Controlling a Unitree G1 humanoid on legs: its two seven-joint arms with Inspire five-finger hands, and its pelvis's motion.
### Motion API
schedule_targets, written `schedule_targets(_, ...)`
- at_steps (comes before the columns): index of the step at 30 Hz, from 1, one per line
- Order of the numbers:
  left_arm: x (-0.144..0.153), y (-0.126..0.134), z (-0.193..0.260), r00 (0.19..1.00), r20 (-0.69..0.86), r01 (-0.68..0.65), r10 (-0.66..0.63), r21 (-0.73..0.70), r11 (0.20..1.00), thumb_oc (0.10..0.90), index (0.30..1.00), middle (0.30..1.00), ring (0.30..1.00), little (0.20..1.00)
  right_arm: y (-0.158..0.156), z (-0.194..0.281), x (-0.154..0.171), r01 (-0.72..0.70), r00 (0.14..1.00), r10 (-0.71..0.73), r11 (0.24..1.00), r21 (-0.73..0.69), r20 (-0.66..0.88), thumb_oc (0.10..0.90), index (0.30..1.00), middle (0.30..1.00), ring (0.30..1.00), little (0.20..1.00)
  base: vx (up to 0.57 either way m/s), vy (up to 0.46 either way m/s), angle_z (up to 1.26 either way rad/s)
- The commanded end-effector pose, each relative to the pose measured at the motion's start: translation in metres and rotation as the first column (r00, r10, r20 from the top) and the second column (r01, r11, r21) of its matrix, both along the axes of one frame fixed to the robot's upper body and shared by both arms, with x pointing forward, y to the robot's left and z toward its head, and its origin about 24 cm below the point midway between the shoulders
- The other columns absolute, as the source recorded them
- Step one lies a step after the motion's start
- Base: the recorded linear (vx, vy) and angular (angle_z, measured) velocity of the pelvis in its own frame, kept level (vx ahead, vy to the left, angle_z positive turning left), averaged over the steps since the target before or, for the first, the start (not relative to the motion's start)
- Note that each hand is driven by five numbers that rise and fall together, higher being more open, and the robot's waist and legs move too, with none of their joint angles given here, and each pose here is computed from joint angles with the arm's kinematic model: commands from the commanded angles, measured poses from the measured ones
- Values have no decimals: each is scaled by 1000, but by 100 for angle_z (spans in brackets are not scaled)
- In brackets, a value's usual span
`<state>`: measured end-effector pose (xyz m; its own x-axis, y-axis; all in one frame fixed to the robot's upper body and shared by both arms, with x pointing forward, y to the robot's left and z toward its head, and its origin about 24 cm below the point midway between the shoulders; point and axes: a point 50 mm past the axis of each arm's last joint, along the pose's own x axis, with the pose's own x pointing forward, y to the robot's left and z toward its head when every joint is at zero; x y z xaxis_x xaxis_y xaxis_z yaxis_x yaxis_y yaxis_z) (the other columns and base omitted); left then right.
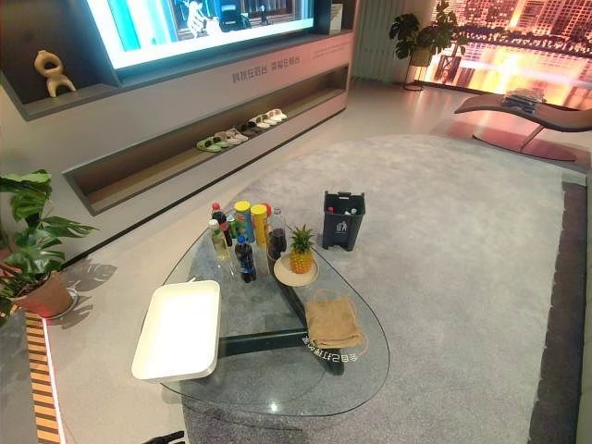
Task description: Wipe the table with a cloth and put it in the basket.
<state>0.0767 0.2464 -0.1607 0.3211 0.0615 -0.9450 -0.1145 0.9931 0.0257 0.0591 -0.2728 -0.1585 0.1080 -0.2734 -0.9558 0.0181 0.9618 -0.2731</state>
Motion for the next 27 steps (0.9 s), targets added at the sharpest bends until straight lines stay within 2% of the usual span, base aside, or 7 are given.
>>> schedule_targets(1, 33, -1, 7, 996, 76, 52, -55, 35, 998, 800, 900, 900, 900, 900, -3, 4, 19, 3, 999, -2, 1000, -20, 34, 800, 900, 900, 900, 900, 0, 0, 0)
schedule_targets(27, 35, 2, 8, 996, 90, 22, -25, 36, 999, 800, 900, 900, 900, 900, -4, 4, 18, 7, 1000, -6, 1000, -20, 30, 800, 900, 900, 900, 900, 0, 0, 0)
